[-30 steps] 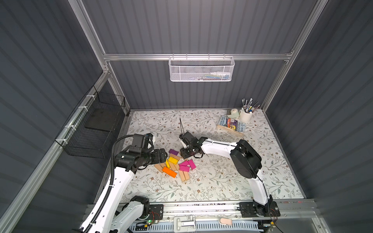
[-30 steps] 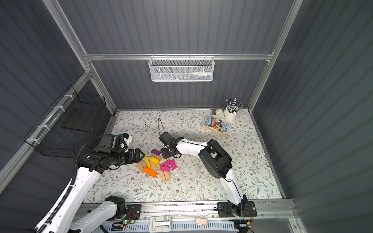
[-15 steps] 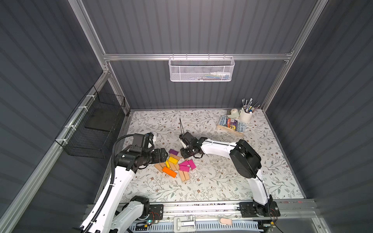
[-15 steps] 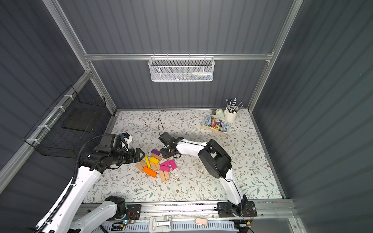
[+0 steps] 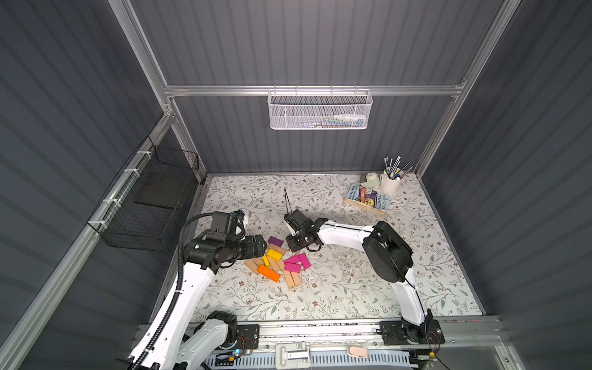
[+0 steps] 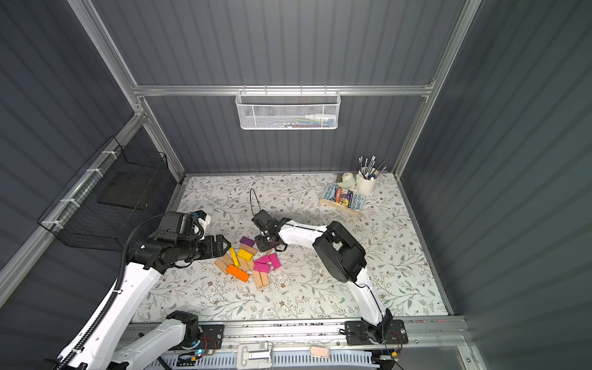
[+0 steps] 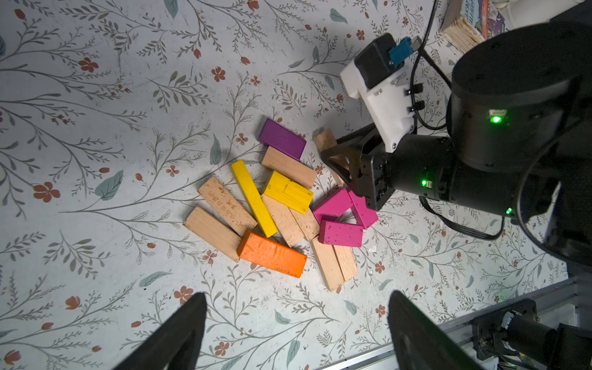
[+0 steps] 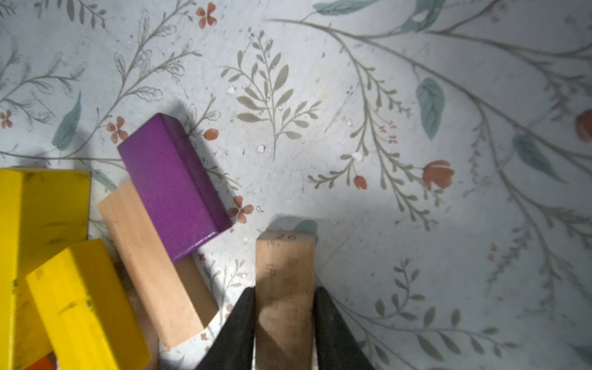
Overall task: Assemble the letter k with building blocks
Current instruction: Pick up the building block from the center of the board.
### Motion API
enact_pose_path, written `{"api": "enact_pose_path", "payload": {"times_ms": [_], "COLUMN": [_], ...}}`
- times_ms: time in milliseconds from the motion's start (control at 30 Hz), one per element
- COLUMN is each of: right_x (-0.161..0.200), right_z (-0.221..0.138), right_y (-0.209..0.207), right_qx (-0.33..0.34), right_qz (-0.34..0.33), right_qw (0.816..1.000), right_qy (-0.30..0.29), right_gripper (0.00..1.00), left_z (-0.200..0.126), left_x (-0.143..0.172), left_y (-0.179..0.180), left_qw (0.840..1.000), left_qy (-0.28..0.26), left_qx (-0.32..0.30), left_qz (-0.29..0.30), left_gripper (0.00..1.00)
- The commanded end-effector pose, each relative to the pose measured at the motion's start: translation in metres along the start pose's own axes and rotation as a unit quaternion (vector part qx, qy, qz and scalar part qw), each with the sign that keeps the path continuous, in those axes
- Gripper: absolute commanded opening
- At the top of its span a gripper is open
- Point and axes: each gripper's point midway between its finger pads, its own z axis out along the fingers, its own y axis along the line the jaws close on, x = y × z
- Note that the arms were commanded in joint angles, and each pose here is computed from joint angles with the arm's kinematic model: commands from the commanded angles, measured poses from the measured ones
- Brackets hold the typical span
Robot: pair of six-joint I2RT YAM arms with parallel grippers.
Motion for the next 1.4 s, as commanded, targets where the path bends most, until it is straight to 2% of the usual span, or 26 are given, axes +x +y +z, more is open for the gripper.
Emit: {"api": "enact_pose_path", "payload": {"times_ms": [0,67,267,533,733,1000,1200,1367], "right_x": [0.014,0.014,0.005,0.012,0.037,0.073,0.082,0.081], "right_z": [0.005,0.001,-0.030,-0.094,-0.130,-0.149,-0.152,-0.150], "right_y": [-0.010,-0.012,-0.027,-0.113,-0.187,-0.256,-0.286,-0.299], "right_qx": [0.029,0.029,0.019,0.060,0.096,0.126,0.119,0.121], "right_qz": [-0.005,-0.005,0.012,0.073,0.117,0.174,0.214,0.229], "right_qw": [0.999,0.999,0.999,0.993,0.987,0.976,0.969,0.965], "right_qy": [0.020,0.017,-0.022,-0.064,-0.060,-0.047,-0.043,-0.036], "right_gripper": [0.28,0.25,0.22,0.22,0.22,0.23,0.23,0.24], "left_z": [0.004,0.004,0.006,0.011,0.027,0.061,0.074,0.080], "left_x": [0.005,0.003,-0.002,-0.019,-0.020,0.001,0.018,0.024], "left_y": [-0.003,-0.010,-0.052,-0.081,-0.110,-0.170,-0.199,-0.206], "left_qw": [1.000,0.999,0.986,0.969,0.965,0.952,0.941,0.940], "left_qy": [0.011,0.006,-0.009,-0.031,-0.031,-0.006,0.008,0.009], "left_qx": [0.013,0.033,0.163,0.241,0.244,0.262,0.278,0.279], "left_qz": [0.009,0.017,0.041,0.052,0.090,0.159,0.191,0.198], "left_gripper": [0.88,0.87,0.83,0.78,0.76,0.75,0.75,0.74]}}
